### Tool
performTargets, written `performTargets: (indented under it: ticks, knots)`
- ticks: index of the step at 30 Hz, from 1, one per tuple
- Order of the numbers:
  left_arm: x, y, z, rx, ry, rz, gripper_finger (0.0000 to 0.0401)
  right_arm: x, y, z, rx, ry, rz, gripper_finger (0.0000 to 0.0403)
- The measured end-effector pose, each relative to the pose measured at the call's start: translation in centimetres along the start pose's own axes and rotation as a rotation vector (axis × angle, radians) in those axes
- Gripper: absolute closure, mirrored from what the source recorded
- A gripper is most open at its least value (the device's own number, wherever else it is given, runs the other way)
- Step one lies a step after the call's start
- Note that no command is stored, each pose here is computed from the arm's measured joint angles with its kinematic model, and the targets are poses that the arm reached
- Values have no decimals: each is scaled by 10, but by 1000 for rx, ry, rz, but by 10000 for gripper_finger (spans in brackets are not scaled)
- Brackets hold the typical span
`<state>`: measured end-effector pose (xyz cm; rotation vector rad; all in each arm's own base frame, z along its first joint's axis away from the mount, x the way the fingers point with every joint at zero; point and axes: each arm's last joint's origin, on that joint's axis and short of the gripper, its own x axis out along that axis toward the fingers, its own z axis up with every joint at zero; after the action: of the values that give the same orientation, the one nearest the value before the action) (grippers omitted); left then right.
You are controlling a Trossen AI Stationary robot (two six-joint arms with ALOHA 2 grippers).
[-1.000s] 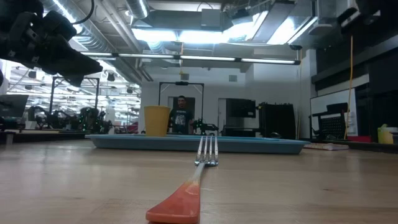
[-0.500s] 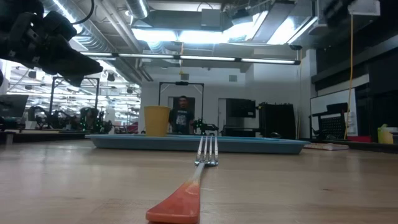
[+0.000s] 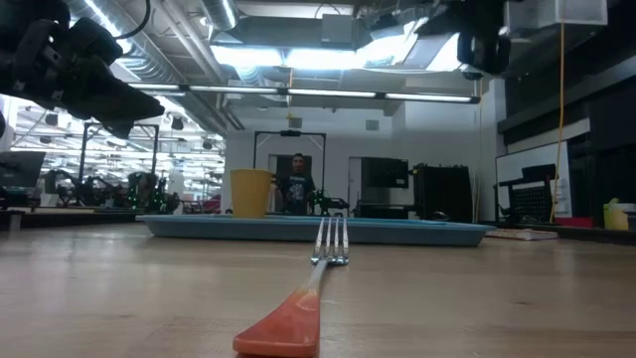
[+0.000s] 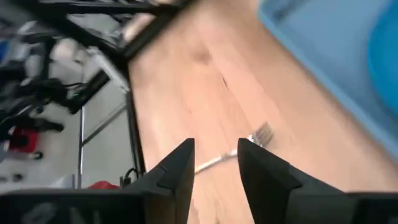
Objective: Pick and place plate/cup/fork/spoon on tray
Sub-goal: Put the orange fork on the blue tray to the right of the blue plate
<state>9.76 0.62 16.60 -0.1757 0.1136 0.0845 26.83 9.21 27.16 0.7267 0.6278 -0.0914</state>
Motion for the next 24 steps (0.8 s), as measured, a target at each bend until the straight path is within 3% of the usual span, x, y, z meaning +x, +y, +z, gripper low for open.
performTargets:
  ticks: [4,10,16,24]
  knots:
    - [0,0,0,0,-1,0,346,35,5,-1,126,112,-40,276]
    - [0,0,0,0,-1,0,346,71,16,9,262,135,-75,276]
    - [0,0,0,0,-1,0,346,89,25,16,372,219,-104,276]
    - [0,0,0,0,-1,0,346,108,45,-2,587,337,-194,276]
